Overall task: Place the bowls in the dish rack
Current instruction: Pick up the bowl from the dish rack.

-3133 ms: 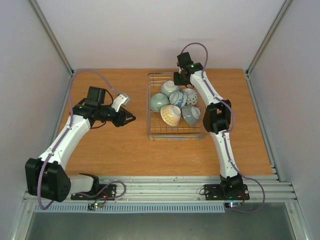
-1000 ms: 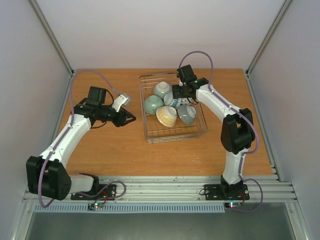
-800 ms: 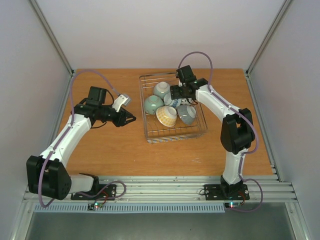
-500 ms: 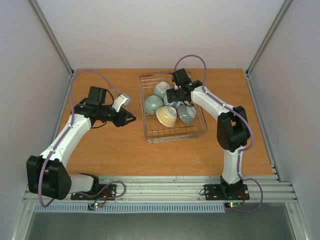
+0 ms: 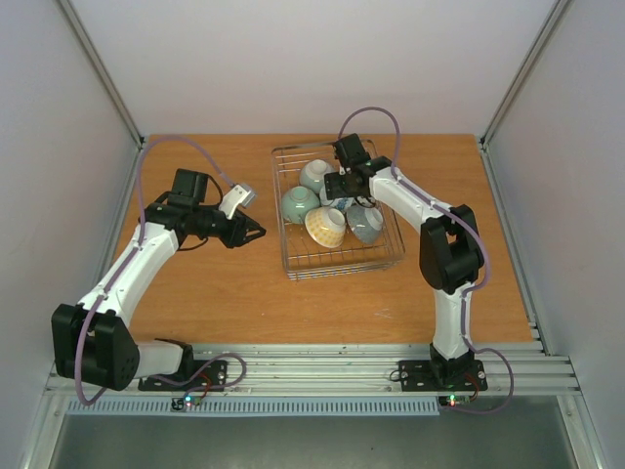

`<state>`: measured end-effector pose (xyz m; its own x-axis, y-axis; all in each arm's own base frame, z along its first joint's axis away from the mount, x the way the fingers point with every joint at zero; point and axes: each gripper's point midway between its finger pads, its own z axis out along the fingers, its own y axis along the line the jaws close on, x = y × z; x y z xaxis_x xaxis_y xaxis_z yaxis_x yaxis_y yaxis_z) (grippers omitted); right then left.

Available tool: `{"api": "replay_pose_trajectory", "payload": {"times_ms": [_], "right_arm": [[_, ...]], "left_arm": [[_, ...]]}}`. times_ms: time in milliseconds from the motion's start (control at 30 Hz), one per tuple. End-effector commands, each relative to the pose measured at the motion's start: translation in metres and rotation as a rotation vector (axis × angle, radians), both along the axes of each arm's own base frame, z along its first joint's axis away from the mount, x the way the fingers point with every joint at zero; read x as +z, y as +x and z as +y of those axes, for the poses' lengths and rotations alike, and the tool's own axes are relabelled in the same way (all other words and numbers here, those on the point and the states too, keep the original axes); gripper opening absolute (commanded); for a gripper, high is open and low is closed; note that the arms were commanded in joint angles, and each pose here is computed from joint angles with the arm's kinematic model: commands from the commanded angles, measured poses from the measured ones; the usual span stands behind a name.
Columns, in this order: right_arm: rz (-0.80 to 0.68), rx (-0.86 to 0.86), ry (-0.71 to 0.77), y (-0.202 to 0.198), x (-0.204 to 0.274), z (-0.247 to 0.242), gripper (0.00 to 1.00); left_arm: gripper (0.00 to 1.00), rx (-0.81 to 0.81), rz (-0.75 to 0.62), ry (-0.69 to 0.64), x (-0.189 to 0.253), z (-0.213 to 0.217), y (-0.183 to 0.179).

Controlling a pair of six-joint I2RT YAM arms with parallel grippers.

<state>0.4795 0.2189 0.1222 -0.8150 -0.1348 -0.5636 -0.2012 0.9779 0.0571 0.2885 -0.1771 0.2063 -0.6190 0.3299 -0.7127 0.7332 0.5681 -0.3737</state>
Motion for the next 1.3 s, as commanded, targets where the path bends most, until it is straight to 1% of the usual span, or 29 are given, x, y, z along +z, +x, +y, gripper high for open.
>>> {"api": "replay_pose_trajectory", "payload": {"times_ms": [0, 133, 267, 333, 433, 533, 800, 933, 1267], "right_arm": [[-0.007, -0.014, -0.013, 0.004, -0.001, 0.001, 0.74], [-0.005, -0.016, -0.013, 0.002, -0.001, 0.001, 0.66], [-0.015, -0.024, -0.011, 0.001, 0.002, -0.001, 0.56], [-0.016, -0.024, -0.011, 0.000, 0.002, -0.002, 0.52], [-0.018, -0.032, -0.018, 0.000, 0.001, -0.004, 0.40], [-0.023, -0.052, -0.026, 0.000, 0.000, -0.007, 0.30], [-0.085, -0.082, -0.026, 0.002, 0.016, -0.014, 0.13], [-0.119, -0.088, -0.026, 0.003, 0.027, -0.017, 0.02], [-0.197, -0.086, 0.007, 0.002, 0.046, -0.018, 0.01]], "left_arm": [[0.31, -0.008, -0.007, -0.006, -0.002, 0.001, 0.001], [0.31, -0.008, -0.004, -0.005, -0.003, 0.001, 0.001], [0.31, -0.009, -0.004, -0.006, -0.003, 0.001, 0.001], [0.31, -0.009, -0.004, -0.007, -0.003, 0.001, 0.001], [0.31, -0.009, -0.005, -0.009, -0.002, 0.001, 0.001], [0.31, -0.011, -0.006, -0.010, -0.002, 0.000, 0.000], [0.31, -0.013, -0.002, -0.012, -0.003, 0.000, 0.000], [0.31, -0.013, 0.000, -0.012, -0.004, 0.000, 0.001], [0.31, -0.014, 0.006, -0.012, -0.005, 0.000, 0.001]]}}
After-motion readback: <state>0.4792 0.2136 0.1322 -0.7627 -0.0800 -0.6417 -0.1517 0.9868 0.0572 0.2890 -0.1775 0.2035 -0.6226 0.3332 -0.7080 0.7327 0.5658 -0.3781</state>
